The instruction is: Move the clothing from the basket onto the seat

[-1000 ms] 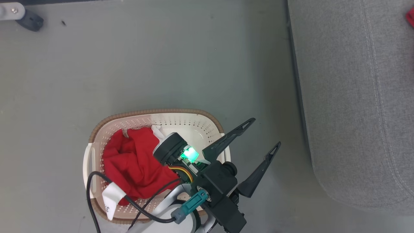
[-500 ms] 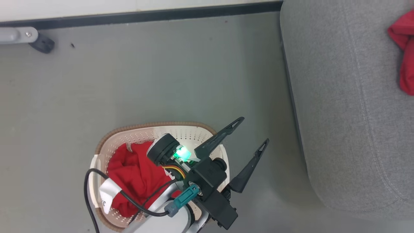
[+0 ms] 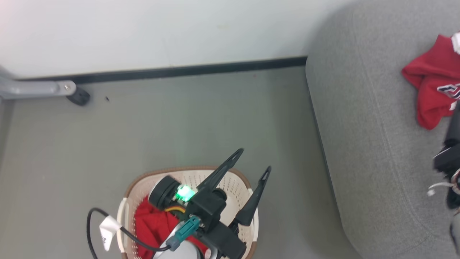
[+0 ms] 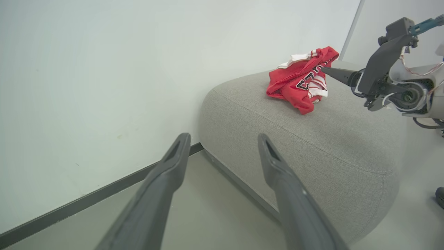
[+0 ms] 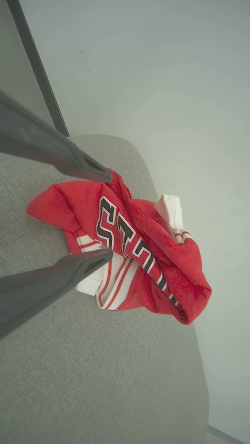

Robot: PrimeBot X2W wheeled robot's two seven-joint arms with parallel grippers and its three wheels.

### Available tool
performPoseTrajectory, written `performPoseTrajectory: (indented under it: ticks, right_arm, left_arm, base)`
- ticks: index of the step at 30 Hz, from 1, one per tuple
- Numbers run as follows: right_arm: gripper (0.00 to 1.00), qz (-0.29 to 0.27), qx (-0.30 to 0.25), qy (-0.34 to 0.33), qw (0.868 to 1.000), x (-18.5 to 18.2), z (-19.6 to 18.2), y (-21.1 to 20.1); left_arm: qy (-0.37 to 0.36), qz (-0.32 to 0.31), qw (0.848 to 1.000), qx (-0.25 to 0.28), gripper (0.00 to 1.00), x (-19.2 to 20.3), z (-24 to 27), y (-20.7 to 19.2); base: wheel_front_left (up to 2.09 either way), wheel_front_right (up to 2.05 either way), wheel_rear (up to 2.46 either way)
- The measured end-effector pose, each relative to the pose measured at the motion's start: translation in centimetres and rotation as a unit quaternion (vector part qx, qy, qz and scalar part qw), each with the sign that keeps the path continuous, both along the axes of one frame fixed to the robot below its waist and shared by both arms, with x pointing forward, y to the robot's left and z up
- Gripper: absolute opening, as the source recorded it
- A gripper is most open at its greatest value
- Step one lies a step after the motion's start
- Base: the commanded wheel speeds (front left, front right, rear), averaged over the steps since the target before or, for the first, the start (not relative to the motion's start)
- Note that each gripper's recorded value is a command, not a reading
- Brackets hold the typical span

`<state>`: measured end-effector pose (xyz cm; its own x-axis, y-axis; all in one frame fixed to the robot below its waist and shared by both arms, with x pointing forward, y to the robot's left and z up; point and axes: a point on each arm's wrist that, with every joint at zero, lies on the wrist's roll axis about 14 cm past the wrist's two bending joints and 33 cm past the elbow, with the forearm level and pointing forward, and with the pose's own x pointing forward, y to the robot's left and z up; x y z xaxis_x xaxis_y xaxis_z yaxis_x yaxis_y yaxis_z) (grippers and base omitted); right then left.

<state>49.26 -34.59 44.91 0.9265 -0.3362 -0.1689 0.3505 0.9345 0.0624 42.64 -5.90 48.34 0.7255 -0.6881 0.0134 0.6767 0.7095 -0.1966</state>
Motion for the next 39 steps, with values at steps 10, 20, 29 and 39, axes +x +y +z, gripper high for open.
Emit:
performPoseTrajectory:
  ticks: [10, 20, 29, 39]
  right_arm:
    - [1.0, 0.105, 0.01, -0.049, 0.993, -1.7, 2.2, 7.9]
    - [1.0, 0.191, 0.019, -0.094, 0.977, -3.6, 4.4, 15.0]
    - [1.0, 0.221, 0.017, -0.096, 0.97, -5.9, 4.3, 17.2]
    - [1.0, 0.239, 0.019, -0.08, 0.967, -9.5, 3.1, 18.6]
  left_arm:
    - [-0.006, 0.085, 0.996, -0.002, 1.0, -1.4, 1.4, 4.3]
    - [-0.015, 0.181, 0.983, 0.0, 1.0, -1.4, 2.2, 10.1]
    - [0.003, 0.242, 0.97, -0.003, 1.0, -1.9, 1.6, 14.1]
    - [0.035, 0.283, 0.958, 0.001, 1.0, -3.8, -0.3, 16.4]
  base:
    - [0.0, 0.0, 0.0]
    - [0.0, 0.0, 0.0]
    - [0.0, 0.0, 0.0]
    - [0.0, 0.0, 0.0]
